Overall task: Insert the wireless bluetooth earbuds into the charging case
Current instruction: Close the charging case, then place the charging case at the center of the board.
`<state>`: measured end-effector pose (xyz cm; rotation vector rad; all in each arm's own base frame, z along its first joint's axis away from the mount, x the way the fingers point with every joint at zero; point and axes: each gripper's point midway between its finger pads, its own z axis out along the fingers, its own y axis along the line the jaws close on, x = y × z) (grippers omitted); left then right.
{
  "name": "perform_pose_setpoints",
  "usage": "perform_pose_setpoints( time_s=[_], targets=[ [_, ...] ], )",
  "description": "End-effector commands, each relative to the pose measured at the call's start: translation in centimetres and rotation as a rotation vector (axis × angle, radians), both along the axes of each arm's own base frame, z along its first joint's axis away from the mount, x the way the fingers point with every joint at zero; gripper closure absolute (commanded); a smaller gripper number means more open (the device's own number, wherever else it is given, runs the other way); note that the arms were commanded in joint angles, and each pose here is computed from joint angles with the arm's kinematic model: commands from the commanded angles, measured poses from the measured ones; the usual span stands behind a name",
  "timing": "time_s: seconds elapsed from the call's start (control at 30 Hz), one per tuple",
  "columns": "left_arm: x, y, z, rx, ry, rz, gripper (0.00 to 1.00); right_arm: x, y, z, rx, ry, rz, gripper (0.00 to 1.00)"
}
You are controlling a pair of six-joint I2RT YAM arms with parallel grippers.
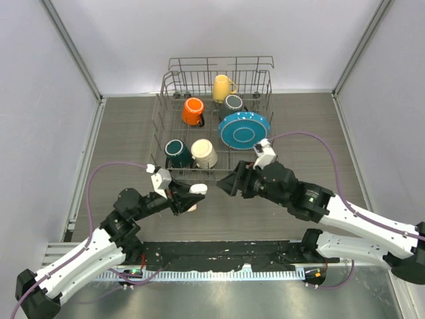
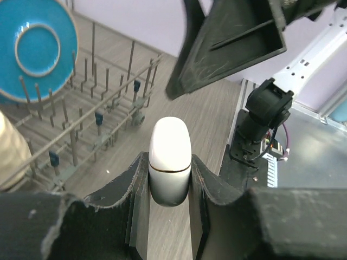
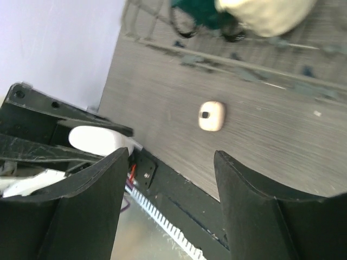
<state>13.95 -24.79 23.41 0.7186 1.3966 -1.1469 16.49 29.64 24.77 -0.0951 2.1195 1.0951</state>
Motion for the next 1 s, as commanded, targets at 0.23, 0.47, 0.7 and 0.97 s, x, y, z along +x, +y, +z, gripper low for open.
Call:
perform_pose_setpoints(
  time_s=[0.23, 0.47, 0.7, 0.97],
  targets=[
    [-0.3, -1.7, -7.5, 0.122, 0.534, 0.043, 1.00, 1.8, -8.7, -3.2, 0.026, 0.079, -0.444, 0.30],
    [-0.1, -3.6, -11.5, 0.160, 0.651, 0.099, 0.98, 1.6, -8.6, -3.8, -0.009, 0.086, -0.426, 0.30],
    [0.1, -6.8, -15.3, 0.171, 0.737, 0.165, 0.95, 1.7, -8.6, -3.7, -0.009, 0.082, -0.429, 0.30],
    [0.2, -9.5, -17.6, 0.202, 0.780, 0.180, 0.92, 1.3, -10.5, -3.5, 0.007, 0.070, -0.470, 0.30]
  ],
)
